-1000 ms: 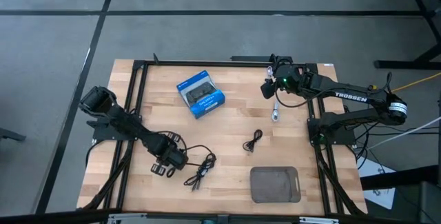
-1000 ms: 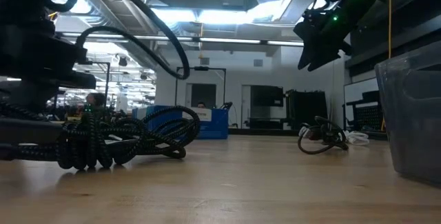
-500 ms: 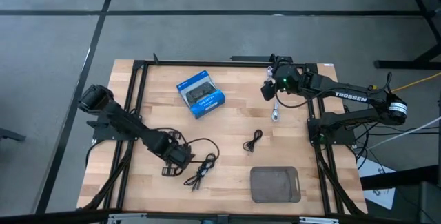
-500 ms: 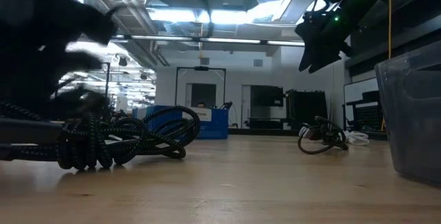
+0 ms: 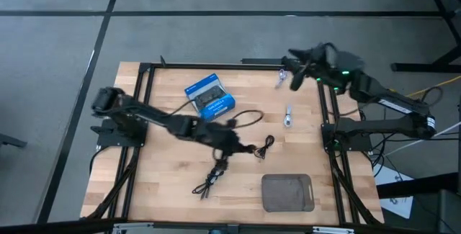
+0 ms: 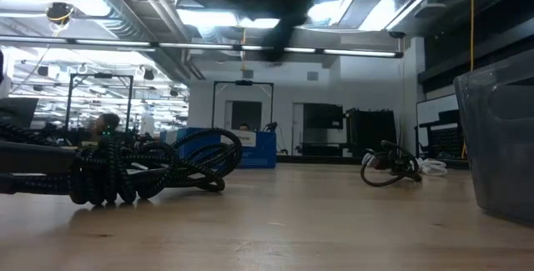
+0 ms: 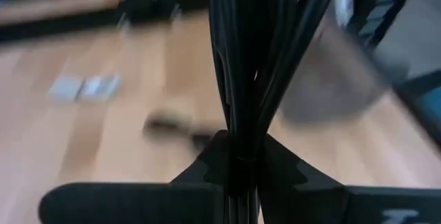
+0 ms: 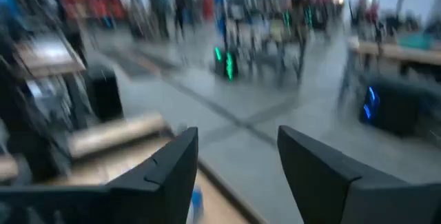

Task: Pick and place USB-C Cables
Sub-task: Put the left black usb cable into the grey transparent bin, then put the light violet usb cable into the grey transparent bin

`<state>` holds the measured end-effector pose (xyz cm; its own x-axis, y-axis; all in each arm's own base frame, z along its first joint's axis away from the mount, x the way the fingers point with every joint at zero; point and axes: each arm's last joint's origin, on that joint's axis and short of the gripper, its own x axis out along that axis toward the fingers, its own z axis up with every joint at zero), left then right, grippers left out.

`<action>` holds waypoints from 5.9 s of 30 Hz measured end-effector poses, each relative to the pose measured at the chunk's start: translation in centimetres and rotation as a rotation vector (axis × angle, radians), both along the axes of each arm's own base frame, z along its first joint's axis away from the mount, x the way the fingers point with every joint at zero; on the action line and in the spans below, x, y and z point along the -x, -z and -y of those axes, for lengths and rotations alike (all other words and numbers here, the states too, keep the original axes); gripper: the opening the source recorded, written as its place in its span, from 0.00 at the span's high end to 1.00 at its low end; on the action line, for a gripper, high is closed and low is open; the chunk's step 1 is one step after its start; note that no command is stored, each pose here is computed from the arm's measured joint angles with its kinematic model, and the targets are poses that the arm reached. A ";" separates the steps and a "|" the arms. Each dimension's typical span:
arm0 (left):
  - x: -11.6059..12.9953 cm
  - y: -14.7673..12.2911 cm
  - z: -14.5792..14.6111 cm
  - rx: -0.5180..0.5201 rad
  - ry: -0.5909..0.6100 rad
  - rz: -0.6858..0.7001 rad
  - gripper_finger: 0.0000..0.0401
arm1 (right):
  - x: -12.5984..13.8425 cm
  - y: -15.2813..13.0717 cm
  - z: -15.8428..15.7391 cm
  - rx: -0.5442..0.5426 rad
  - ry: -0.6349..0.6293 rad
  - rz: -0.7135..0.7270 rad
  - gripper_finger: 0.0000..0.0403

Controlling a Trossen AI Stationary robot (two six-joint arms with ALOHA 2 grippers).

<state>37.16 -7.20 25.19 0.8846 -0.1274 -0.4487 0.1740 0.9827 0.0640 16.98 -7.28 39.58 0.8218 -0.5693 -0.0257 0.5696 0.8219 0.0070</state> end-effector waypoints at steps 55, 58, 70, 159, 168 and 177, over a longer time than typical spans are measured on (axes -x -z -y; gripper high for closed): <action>-15.7 -0.9 -6.5 0.987 0.419 -0.610 0.66 | 10.9 1.0 -4.2 -0.279 0.047 -0.230 0.49; -13.7 -0.7 -9.7 0.981 0.351 -0.705 0.66 | 10.2 2.0 -3.8 -0.278 0.103 -0.244 0.49; -4.8 -2.3 -20.7 0.271 -0.343 -1.047 0.66 | 5.3 10.7 -1.2 -0.364 0.363 -0.112 0.49; 16.1 2.2 -11.4 0.203 -0.651 -0.198 0.66 | -9.8 21.4 19.5 -0.693 0.172 -1.430 0.49; 16.1 2.2 -11.4 0.202 -0.651 -0.198 0.66 | -9.9 21.6 19.4 -0.795 0.297 -1.346 0.49; 16.0 2.5 -11.4 0.200 -0.652 -0.216 0.66 | -9.8 21.7 19.1 -0.933 0.375 -1.251 0.49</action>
